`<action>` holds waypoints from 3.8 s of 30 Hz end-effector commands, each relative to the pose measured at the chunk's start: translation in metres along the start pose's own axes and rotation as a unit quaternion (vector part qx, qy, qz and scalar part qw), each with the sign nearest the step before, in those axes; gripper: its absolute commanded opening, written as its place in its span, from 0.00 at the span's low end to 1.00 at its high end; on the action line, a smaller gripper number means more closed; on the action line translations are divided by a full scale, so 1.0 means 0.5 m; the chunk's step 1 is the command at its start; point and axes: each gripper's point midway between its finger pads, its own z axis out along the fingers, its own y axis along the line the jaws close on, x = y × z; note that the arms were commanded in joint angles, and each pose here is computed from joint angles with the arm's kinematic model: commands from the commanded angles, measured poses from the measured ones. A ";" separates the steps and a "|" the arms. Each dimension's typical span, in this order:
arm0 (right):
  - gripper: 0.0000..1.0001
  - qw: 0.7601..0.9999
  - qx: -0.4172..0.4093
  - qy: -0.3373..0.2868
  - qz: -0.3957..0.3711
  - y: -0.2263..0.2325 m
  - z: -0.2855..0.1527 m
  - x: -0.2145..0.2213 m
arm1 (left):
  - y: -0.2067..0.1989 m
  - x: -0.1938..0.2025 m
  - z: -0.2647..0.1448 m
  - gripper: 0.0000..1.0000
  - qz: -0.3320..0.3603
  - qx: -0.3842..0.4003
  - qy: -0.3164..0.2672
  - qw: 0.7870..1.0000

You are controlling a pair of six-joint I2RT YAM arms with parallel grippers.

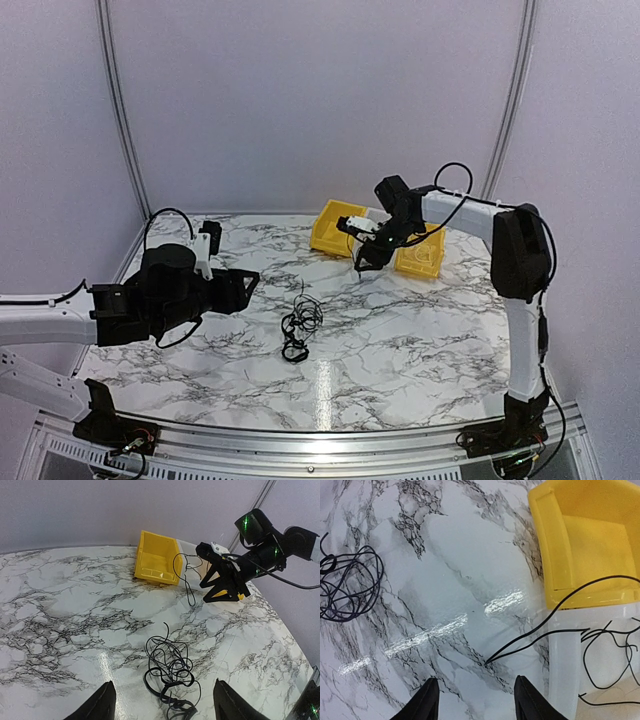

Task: Untangle the cables

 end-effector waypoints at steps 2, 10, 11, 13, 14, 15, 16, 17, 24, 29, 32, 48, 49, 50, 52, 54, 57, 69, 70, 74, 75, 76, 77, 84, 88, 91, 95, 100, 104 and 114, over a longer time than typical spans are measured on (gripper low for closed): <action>0.52 0.999 0.029 -0.008 0.041 -0.032 0.032 -0.028 | -0.006 -0.025 -0.014 0.70 -0.021 0.005 -0.015 1.000; 0.44 0.997 0.049 -0.002 0.067 -0.063 0.084 -0.029 | 0.005 -0.021 -0.022 0.70 -0.029 -0.005 -0.016 0.999; 0.38 0.995 0.063 -0.002 0.073 -0.075 0.084 -0.030 | 0.005 -0.021 -0.022 0.70 -0.029 -0.006 -0.015 0.999; 0.22 0.993 0.090 -0.005 0.078 -0.096 0.074 -0.040 | 0.007 -0.019 -0.020 0.70 -0.028 -0.008 -0.014 0.999; 0.14 0.991 0.104 -0.006 0.079 -0.106 0.065 -0.044 | 0.007 -0.019 -0.020 0.70 -0.027 -0.009 -0.014 0.999; 0.06 0.990 0.115 -0.010 0.080 -0.113 0.052 -0.052 | 0.006 -0.019 -0.018 0.70 -0.027 -0.010 -0.014 1.000; 0.00 0.989 0.123 -0.015 0.078 -0.116 0.036 -0.060 | 0.007 -0.018 -0.017 0.70 -0.026 -0.010 -0.013 1.000; 0.00 0.989 0.127 -0.022 0.076 -0.118 0.018 -0.069 | 0.006 -0.017 -0.015 0.70 -0.024 -0.011 -0.011 1.000; 0.00 0.984 0.133 -0.056 0.102 -0.176 -0.083 -0.058 | -0.004 -0.011 -0.001 0.70 -0.019 -0.004 -0.006 1.000; 0.00 0.980 0.153 -0.060 0.117 -0.243 -0.104 -0.018 | -0.012 -0.007 0.006 0.70 -0.015 0.002 -0.001 1.000; 0.00 0.979 0.157 -0.063 0.114 -0.268 -0.100 -0.010 | -0.018 -0.004 0.011 0.70 -0.013 0.006 0.005 1.000; 0.00 0.984 0.145 -0.049 0.096 -0.289 -0.012 0.001 | -0.021 0.010 0.016 0.70 -0.020 0.007 0.017 1.000; 0.00 0.984 0.145 -0.044 0.095 -0.287 -0.008 0.007 | -0.020 0.010 0.016 0.70 -0.021 0.006 0.017 1.000; 0.00 0.985 0.143 -0.039 0.093 -0.282 -0.003 0.011 | -0.020 0.010 0.016 0.70 -0.021 0.006 0.017 1.000; 0.00 0.986 0.140 -0.031 0.088 -0.274 0.004 0.017 | -0.021 0.011 0.017 0.70 -0.020 0.006 0.018 1.000; 0.00 0.987 0.136 -0.025 0.083 -0.265 0.009 0.021 | -0.020 0.012 0.018 0.70 -0.020 0.006 0.018 1.000; 0.00 0.988 0.132 -0.017 0.074 -0.251 0.016 0.021 | -0.020 0.013 0.019 0.70 -0.018 0.006 0.017 1.000; 0.00 0.990 0.130 0.028 0.043 -0.203 0.022 0.050 | -0.021 0.021 0.025 0.70 -0.015 0.013 0.012 1.000; 0.00 0.990 0.130 0.031 0.043 -0.202 0.024 0.053 | -0.021 0.021 0.025 0.70 -0.015 0.013 0.013 1.000; 0.00 0.989 0.137 0.043 0.038 -0.201 0.025 0.061 | -0.021 0.023 0.027 0.70 -0.015 0.013 0.013 1.000; 0.00 0.988 0.140 0.041 0.038 -0.203 0.019 0.058 | -0.022 0.022 0.027 0.70 -0.015 0.014 0.013 1.000; 0.01 0.988 0.144 0.038 0.038 -0.204 0.010 0.053 | -0.022 0.023 0.027 0.70 -0.014 0.013 0.013 1.000; 0.07 0.988 0.148 0.034 0.036 -0.204 0.001 0.045 | -0.022 0.023 0.027 0.70 -0.014 0.013 0.013 1.000; 0.34 0.984 0.176 -0.006 0.024 -0.185 -0.143 -0.029 | -0.015 0.020 0.019 0.70 -0.016 0.010 0.008 1.000; 0.43 0.985 0.172 -0.025 0.015 -0.163 -0.200 -0.053 | 0.001 0.038 0.018 0.70 -0.018 -0.002 0.016 1.000; 0.44 0.985 0.168 -0.034 0.019 -0.160 -0.201 -0.060 | 0.005 0.050 0.024 0.70 -0.016 -0.012 0.031 0.999; 0.40 0.989 0.142 -0.040 0.028 -0.150 -0.178 -0.073 | -0.004 0.061 0.040 0.70 -0.004 -0.017 0.058 0.998; 0.38 0.995 0.037 -0.088 -0.032 -0.014 -0.169 -0.128 | -0.021 0.089 0.067 0.70 0.011 -0.016 0.102 0.995; 0.46 0.985 -0.070 -0.147 -0.059 0.123 -0.171 -0.152 | -0.030 0.112 0.087 0.70 0.006 -0.013 0.124 0.992; 0.63 0.975 -0.186 -0.121 -0.012 0.273 -0.006 -0.174 | -0.019 0.154 0.100 0.78 -0.027 -0.035 0.177 0.983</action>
